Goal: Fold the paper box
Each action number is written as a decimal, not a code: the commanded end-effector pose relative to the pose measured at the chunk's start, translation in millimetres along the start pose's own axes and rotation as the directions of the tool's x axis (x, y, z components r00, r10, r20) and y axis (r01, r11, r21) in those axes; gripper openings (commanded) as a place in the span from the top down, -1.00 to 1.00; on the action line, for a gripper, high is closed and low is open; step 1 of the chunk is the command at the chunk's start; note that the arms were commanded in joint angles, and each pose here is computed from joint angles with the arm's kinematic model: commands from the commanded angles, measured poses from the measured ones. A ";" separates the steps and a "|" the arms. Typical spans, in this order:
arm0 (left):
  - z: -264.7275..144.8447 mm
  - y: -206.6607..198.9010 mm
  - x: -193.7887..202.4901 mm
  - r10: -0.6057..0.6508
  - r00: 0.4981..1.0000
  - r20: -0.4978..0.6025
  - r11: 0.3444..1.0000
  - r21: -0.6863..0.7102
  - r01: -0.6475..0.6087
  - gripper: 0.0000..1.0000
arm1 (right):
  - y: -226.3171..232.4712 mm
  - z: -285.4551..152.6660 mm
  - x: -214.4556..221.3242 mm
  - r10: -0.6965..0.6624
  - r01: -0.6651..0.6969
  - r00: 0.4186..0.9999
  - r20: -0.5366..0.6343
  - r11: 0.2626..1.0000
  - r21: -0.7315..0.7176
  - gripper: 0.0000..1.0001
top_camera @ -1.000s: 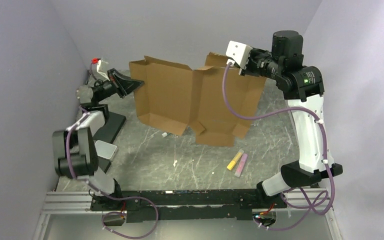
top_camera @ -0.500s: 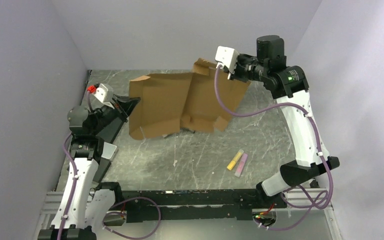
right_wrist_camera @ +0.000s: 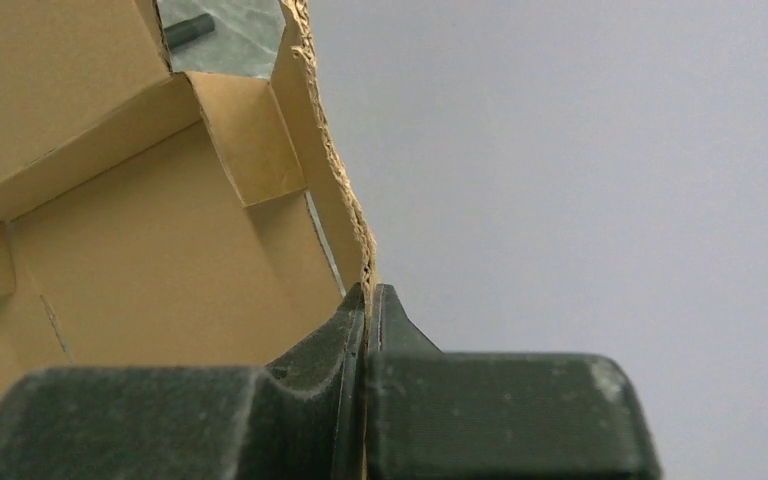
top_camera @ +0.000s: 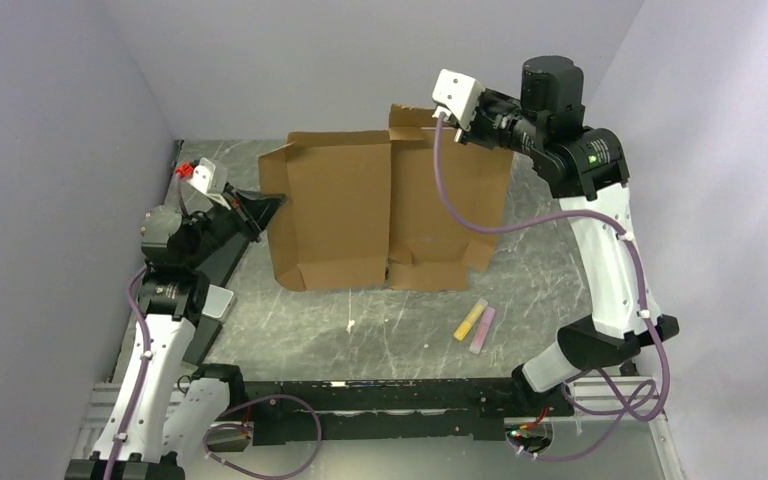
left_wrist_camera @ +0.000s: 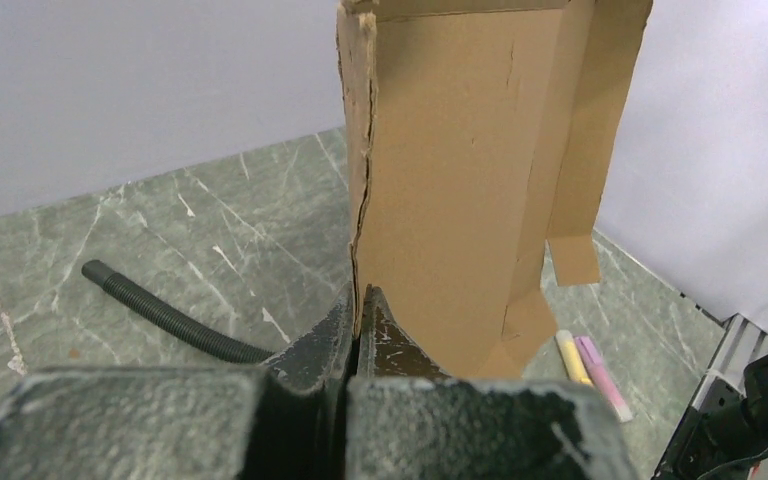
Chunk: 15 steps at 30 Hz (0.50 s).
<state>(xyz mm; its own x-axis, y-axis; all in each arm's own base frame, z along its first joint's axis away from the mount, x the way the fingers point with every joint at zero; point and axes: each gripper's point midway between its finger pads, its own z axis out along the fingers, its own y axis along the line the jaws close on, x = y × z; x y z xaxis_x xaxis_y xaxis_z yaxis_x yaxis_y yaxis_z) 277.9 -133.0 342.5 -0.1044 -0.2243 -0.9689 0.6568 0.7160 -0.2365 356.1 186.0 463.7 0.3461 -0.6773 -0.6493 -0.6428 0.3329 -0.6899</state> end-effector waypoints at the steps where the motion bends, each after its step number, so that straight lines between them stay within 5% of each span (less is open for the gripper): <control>1: -0.7 -10.7 -2.1 -0.065 0.998 -0.015 0.998 0.010 0.065 1.00 | -3.6 3.4 -12.5 0.014 -0.016 0.998 0.054 0.999 0.036 1.00; 8: -6.7 2.6 24.7 -0.059 0.998 -0.010 0.996 -0.074 0.058 1.00 | 15.2 43.2 25.1 0.085 -0.085 0.996 -0.018 0.996 0.011 1.00; 15: -10.1 9.9 38.3 0.035 0.999 -0.018 0.992 -0.122 -0.037 1.00 | 52.3 54.4 25.0 0.123 -0.118 0.992 0.026 0.984 -0.134 1.00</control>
<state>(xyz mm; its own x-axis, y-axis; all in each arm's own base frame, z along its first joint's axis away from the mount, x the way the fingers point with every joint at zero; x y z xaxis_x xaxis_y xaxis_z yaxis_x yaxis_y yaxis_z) 270.4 -133.5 295.3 -0.1749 -0.2277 -0.9579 0.5803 0.7621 -0.2871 384.9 200.7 368.8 0.1942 -0.7130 -0.6738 -0.7526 0.3323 -0.5685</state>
